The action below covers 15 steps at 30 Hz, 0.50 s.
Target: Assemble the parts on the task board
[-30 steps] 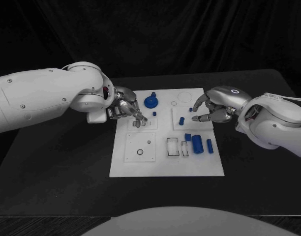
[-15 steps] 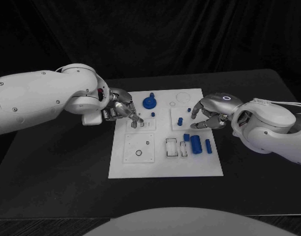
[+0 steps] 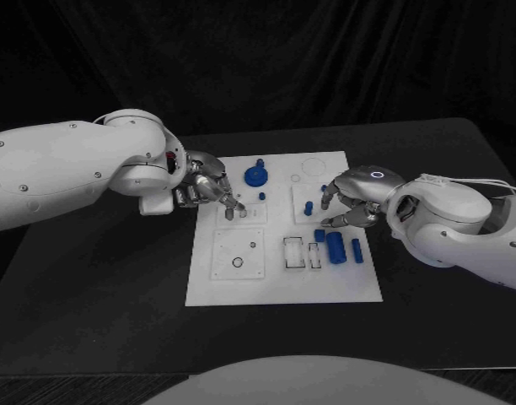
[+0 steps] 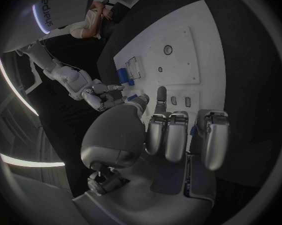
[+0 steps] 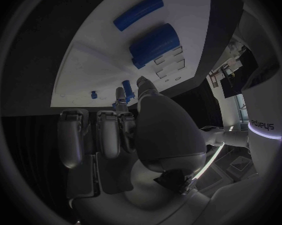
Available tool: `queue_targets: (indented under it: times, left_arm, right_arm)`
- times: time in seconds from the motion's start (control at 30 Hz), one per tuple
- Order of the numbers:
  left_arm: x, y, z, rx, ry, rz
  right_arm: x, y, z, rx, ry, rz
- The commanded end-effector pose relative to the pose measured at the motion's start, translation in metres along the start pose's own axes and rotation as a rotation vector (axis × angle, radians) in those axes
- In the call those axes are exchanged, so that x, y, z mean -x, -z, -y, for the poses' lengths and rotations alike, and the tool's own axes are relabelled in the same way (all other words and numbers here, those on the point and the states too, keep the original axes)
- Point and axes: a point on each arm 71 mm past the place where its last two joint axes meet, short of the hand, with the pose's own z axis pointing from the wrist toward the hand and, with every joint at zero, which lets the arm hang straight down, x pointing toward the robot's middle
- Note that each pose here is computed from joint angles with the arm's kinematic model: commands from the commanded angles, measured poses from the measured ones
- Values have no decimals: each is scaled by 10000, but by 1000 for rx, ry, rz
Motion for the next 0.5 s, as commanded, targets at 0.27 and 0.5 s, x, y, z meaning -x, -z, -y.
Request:
queue_targets:
  times: [0.27,0.5]
  left_arm:
    - [2,1,20,-8,-6,-20]
    - [6,-2,15,-6,-7,-23]
  right_arm:
    - [-51,3,-65,-14,27,-56]
    - [-66,18,-106,-13,33,-81]
